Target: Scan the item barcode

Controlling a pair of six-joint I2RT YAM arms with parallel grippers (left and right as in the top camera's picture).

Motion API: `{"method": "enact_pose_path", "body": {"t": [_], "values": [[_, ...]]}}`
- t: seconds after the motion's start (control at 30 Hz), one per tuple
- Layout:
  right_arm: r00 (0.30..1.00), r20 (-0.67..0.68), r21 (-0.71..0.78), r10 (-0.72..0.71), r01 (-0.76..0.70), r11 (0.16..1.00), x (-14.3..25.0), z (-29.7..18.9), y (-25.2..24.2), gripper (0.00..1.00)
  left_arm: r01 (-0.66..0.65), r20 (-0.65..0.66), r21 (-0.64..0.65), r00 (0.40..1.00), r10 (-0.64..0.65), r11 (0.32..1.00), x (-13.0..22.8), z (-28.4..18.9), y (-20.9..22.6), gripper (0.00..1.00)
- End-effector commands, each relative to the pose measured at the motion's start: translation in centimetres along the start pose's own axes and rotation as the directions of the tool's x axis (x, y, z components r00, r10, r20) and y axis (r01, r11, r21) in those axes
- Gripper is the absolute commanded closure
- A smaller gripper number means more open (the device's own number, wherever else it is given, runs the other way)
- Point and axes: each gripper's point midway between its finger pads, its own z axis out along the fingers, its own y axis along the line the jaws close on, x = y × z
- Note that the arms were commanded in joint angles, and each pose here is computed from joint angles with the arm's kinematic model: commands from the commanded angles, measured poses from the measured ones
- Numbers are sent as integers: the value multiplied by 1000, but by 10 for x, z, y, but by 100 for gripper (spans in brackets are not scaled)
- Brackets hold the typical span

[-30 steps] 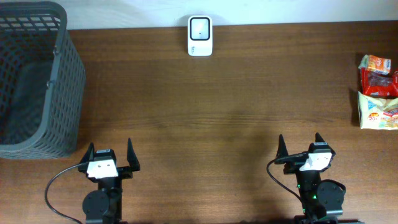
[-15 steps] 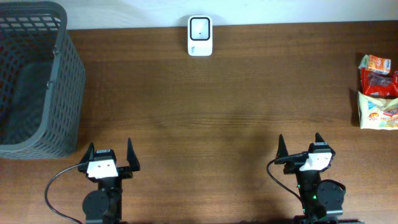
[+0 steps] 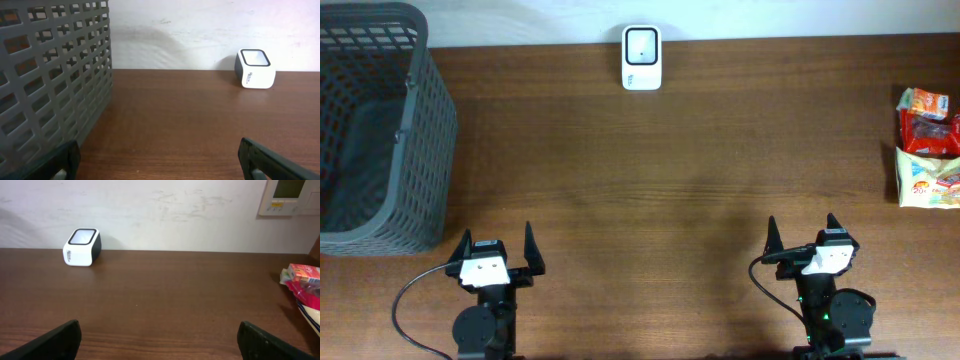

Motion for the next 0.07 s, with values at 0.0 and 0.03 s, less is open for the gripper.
{"method": "enact_pose_path", "body": {"t": [0.0,0.03], "values": [[1000,-5,2,4,-4,1000,3,0,0,1,-8,2,12,1000,8,1000,2,0,-2,1],[1000,-5,2,4,-4,1000,3,0,0,1,-8,2,12,1000,8,1000,2,0,-2,1]]}}
